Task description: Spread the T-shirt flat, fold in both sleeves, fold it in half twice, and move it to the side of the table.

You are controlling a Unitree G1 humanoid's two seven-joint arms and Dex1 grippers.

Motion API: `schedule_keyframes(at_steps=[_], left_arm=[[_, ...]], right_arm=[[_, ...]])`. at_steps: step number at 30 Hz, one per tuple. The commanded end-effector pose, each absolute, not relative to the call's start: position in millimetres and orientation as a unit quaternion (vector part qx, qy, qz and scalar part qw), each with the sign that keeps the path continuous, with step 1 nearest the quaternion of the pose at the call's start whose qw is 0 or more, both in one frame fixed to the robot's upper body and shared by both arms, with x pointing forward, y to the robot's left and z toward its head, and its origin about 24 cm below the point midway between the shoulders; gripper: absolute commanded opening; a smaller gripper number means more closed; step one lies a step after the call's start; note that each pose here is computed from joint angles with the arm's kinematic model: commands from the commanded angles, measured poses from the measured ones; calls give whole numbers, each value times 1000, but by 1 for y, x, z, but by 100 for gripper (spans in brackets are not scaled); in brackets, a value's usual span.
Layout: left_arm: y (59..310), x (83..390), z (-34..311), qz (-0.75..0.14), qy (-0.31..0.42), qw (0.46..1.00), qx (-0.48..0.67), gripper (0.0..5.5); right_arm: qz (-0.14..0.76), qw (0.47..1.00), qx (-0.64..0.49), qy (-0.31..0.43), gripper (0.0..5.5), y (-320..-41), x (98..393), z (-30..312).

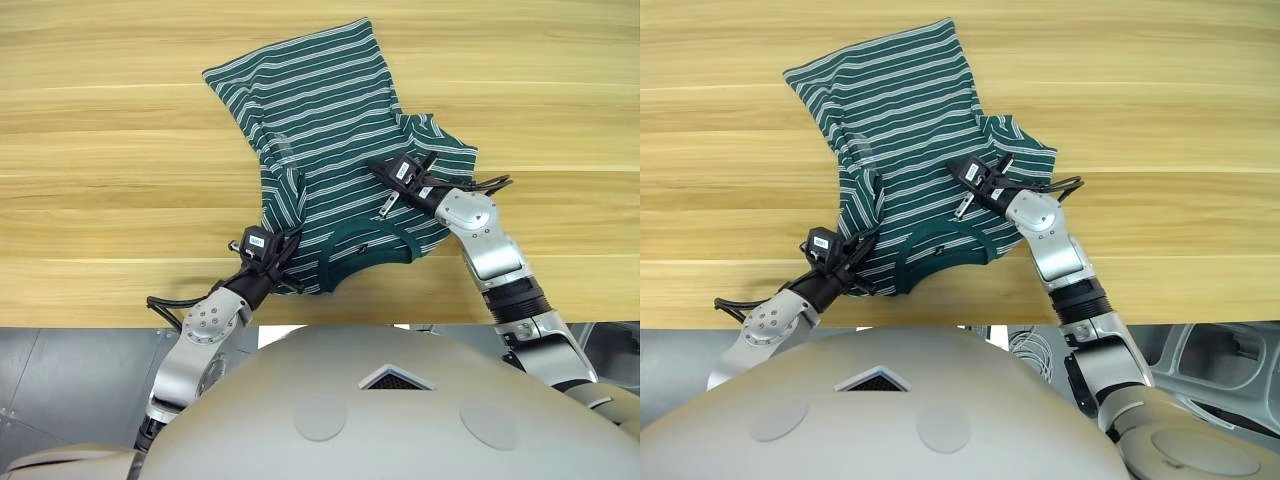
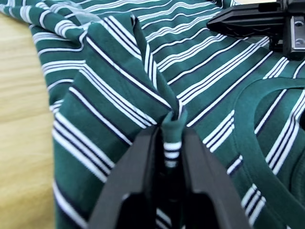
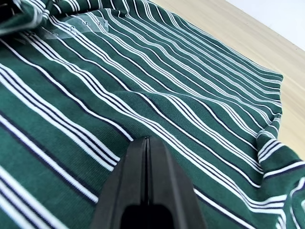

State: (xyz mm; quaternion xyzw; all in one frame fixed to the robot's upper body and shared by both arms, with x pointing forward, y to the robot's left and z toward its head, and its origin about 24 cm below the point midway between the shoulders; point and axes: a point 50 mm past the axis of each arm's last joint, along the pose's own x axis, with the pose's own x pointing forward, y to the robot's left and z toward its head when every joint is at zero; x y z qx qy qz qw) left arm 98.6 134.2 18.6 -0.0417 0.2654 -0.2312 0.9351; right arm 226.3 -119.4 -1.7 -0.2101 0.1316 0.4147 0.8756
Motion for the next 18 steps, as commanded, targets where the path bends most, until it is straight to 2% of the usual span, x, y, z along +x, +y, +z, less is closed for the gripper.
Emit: schedule_keyframes(at_steps=[1,8,10,11,14,16,18], left_arm=[[133,96,36,-254,244,936,-21,111],[127,85,68,-321,220,921,-26,219],[128,89,88,-340,183,921,-58,252],[135,100,99,-335,148,928,-67,268],[168,146,115,-275,61,957,-74,268],[174,173,112,-279,47,958,-43,268],[168,195,101,-306,54,950,-17,268]], right_arm=[[418,866,-205,180,0,-120,213,-19],[417,867,-204,180,0,-118,213,-21],[405,877,-215,144,0,-120,219,-14],[394,885,-221,113,0,-121,224,-8],[388,899,-204,14,0,-123,230,16],[391,902,-182,-36,0,-125,231,29],[392,904,-157,-67,0,-129,232,39]])
